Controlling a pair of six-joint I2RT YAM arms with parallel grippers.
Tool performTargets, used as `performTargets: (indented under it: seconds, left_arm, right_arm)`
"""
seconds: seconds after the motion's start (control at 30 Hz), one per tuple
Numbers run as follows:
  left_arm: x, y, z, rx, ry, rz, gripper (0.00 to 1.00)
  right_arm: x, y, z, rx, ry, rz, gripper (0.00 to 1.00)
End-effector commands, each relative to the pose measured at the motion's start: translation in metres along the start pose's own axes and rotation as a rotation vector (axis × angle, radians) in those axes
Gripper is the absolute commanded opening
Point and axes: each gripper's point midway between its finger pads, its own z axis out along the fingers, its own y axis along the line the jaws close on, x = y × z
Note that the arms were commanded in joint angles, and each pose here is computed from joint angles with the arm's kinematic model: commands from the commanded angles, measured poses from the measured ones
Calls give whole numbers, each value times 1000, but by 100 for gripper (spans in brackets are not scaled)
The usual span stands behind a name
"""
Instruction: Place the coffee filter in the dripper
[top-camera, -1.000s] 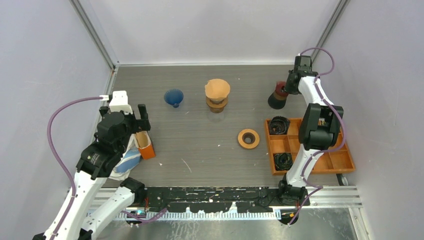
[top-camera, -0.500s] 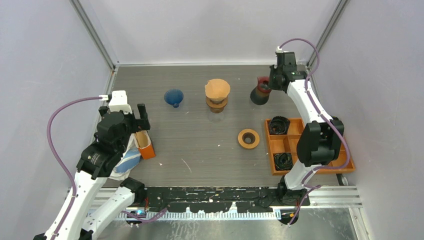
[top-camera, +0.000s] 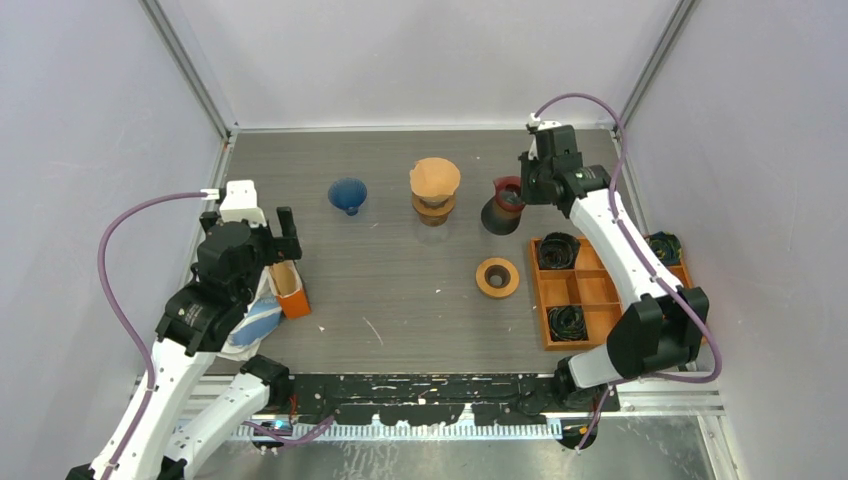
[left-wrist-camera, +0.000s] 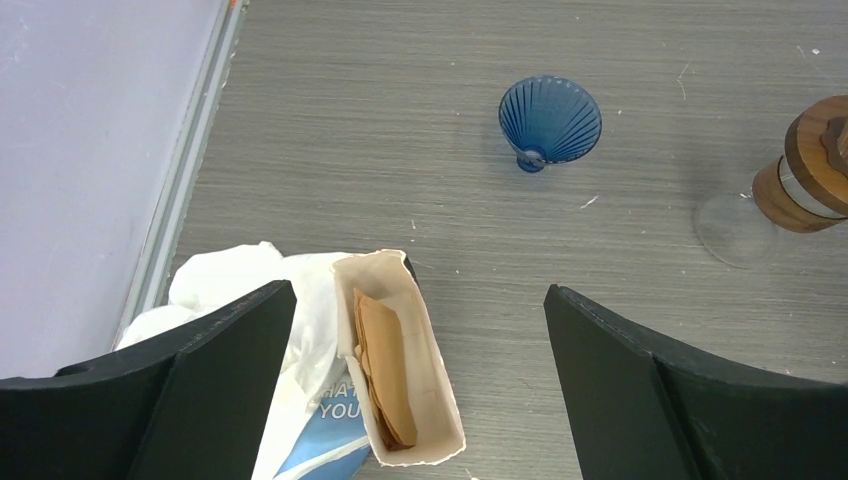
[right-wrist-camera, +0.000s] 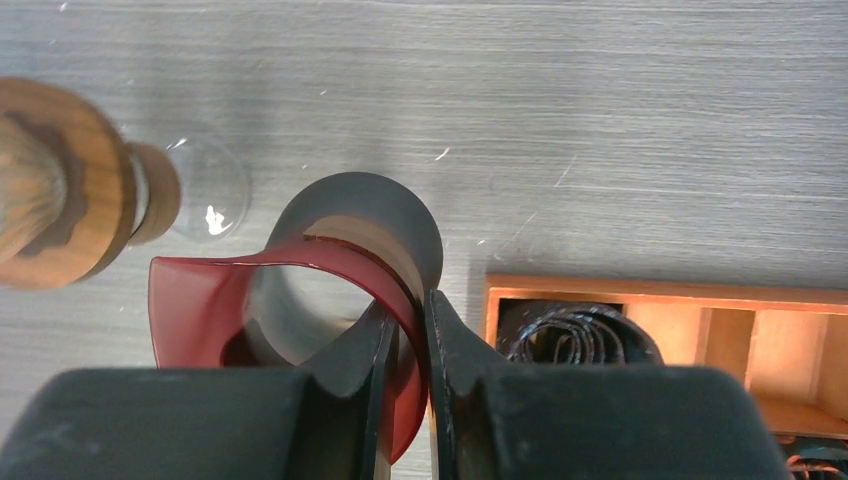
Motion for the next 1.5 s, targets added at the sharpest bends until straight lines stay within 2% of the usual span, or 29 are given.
performTargets:
  seconds: [0.0, 0.33, 0.67, 0.87, 1.47]
  left_arm:
    - [-14, 2, 1, -11, -54, -26, 99]
    - [-13, 4, 0, -19, -57, -30, 99]
    - [-12, 3, 2, -21, -52, -28, 99]
    - [-11, 3, 2, -19, -52, -28, 99]
    - [-8, 0, 6, -14, -38, -18, 99]
  right_arm:
    - [-6, 25, -30, -62, -78, -34, 11]
    - [55, 83, -45, -201, -3, -167, 11]
    - [87, 170, -57, -420, -16, -303, 11]
    - [102, 206, -47, -469, -1, -383, 11]
    - [127, 219, -17, -421, 21, -485, 14]
